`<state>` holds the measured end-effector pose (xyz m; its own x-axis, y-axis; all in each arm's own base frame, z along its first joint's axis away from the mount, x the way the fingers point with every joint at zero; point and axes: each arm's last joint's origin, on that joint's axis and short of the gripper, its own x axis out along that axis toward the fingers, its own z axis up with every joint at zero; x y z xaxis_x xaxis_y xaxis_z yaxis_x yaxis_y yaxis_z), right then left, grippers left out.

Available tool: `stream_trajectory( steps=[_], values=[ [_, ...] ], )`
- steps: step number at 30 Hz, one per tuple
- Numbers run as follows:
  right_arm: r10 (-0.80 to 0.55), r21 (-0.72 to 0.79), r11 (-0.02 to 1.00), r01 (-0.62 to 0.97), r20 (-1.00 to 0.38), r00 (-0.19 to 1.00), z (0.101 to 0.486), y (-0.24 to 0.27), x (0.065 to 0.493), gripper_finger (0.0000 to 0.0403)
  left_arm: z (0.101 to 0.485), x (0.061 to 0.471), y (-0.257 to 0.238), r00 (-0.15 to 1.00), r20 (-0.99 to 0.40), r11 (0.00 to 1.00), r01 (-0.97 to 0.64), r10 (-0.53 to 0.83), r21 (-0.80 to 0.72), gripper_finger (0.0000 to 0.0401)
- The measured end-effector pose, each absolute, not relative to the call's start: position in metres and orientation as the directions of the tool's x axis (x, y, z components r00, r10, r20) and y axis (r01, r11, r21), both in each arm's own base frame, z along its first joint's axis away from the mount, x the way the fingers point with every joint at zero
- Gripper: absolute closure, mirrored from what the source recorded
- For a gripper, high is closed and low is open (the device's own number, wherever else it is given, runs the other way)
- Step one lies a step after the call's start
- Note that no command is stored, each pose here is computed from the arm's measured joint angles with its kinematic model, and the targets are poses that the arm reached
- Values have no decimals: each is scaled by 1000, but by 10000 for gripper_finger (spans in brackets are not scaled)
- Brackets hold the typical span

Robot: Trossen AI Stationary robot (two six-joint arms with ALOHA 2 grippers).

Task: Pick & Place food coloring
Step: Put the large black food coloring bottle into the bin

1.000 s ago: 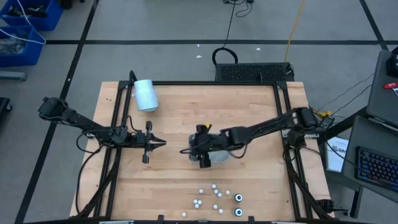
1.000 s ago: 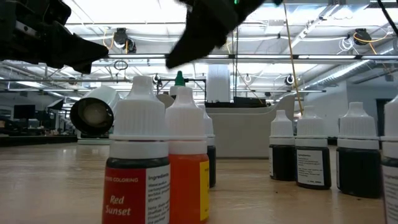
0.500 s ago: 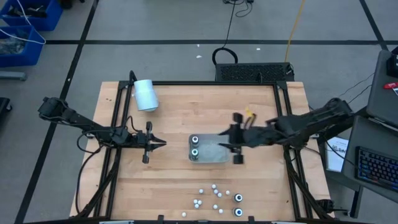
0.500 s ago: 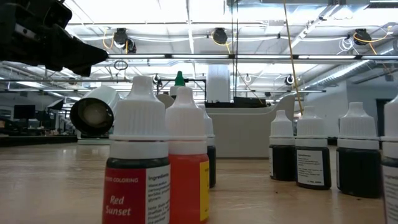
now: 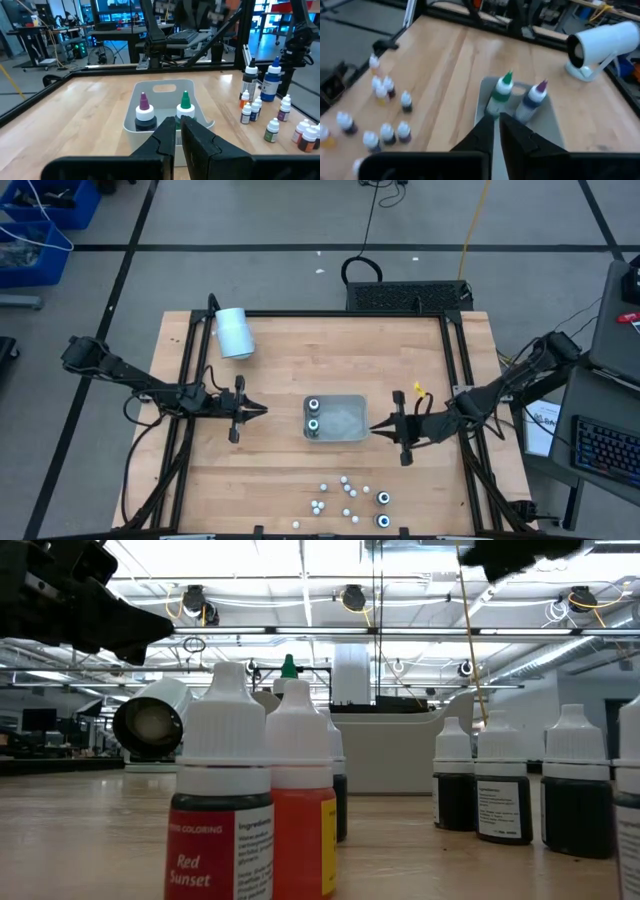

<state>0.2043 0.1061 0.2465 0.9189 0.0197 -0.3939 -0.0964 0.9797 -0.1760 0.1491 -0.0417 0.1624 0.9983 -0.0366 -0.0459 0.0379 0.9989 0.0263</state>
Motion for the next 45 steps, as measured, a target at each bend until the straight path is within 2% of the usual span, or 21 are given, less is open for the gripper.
stream_trajectory(
  steps=[6, 12, 15, 19, 25, 34, 38, 45],
  values=[
    [61, -219, 966, -140, -332, 941, 218, 103, 196, 379, 162, 149, -42, 998, -46, 999, 38, -36, 31, 364],
    [360, -145, 898, -415, -298, 884, 215, 111, 193, 374, 162, 149, -42, 998, -46, 999, 38, -36, 31, 364],
    [433, -89, 879, -469, -267, 861, 218, 119, 190, 358, 162, 149, -42, 998, -52, 999, 38, -36, 33, 364],
    [481, -34, 863, -505, -256, 839, 218, 130, 184, 315, 160, 149, -42, 997, -74, 998, 38, -35, 40, 364],
    [453, -49, 875, -482, -272, 849, 212, 147, 176, 230, 159, 149, -42, 996, -77, 999, 38, -35, 36, 364],
    [506, -103, 831, -546, -265, 821, 185, 179, 182, 124, 159, 149, -42, 996, -79, 999, 37, -35, 21, 364],
    [434, -113, 867, -486, -312, 845, 171, 181, 186, 104, 159, 149, -42, 996, -82, 999, 37, -35, 21, 364],
    [468, -47, 859, -511, -336, 817, 158, 186, 189, 100, 159, 149, -42, 996, -83, 999, 37, -35, 19, 364]
  ],
)
